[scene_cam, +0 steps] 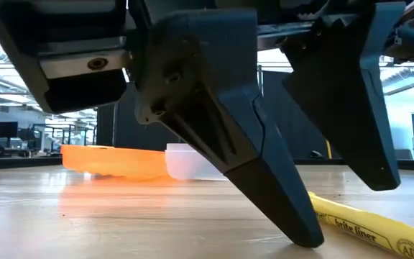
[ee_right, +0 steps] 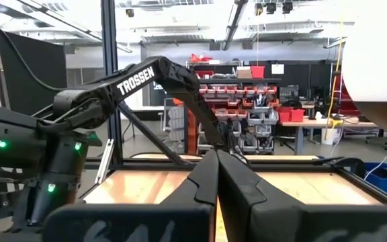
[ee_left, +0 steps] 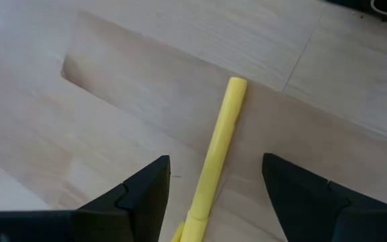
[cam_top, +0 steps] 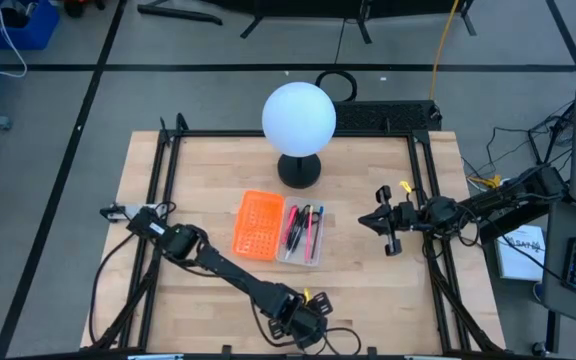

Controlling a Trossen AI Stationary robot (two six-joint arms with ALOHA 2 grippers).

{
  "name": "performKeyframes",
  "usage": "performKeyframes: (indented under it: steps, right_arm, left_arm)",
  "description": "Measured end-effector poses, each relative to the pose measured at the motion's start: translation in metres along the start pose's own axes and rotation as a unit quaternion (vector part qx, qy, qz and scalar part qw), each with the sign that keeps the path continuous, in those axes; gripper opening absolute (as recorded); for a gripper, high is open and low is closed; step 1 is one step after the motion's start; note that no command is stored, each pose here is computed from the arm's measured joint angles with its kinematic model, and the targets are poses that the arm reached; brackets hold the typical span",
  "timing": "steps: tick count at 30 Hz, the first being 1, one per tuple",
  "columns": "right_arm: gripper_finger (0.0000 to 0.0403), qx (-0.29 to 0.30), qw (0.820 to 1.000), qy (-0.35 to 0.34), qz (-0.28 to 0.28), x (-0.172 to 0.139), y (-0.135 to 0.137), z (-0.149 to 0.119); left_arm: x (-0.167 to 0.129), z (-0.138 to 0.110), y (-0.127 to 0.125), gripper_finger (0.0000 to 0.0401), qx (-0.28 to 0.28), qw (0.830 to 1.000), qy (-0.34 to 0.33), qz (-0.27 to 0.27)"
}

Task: Pick & place school supplies into a supply box
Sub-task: Put the yellow pen into the supply box

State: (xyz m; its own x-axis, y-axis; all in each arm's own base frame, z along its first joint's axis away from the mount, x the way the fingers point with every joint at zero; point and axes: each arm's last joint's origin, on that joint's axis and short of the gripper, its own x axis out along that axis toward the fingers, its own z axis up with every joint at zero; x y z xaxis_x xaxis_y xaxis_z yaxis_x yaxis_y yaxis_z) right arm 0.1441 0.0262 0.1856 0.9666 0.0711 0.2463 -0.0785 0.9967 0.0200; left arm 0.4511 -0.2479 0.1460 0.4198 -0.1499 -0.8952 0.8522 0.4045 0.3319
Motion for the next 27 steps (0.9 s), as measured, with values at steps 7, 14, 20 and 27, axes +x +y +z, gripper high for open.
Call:
performKeyframes:
  steps: [7, 14, 20, 27]
  right_arm:
    - [0.0000, 0.002, 1.000, 0.001, 0.000, 0.000, 0.000, 0.000]
    - [0.0000, 0.000, 1.000, 0.005, 0.000, 0.000, 0.000, -0.001]
    - [0.0000, -0.006, 1.000, 0.009, -0.001, 0.000, 0.000, -0.002]
    - [0.0000, -0.015, 1.000, 0.009, -0.001, 0.000, 0.000, -0.002]
  left_arm:
    - [0.001, -0.005, 0.006, 0.0243, -0.027, 0.998, -0.029, -0.038]
    - [0.012, -0.012, 0.002, 0.0243, -0.039, 0.995, -0.035, -0.090]
    - [0.020, -0.020, 0.002, 0.0229, -0.066, 0.992, -0.017, -0.110]
    - [0.020, -0.022, -0.001, 0.0116, -0.067, 0.990, -0.006, -0.122]
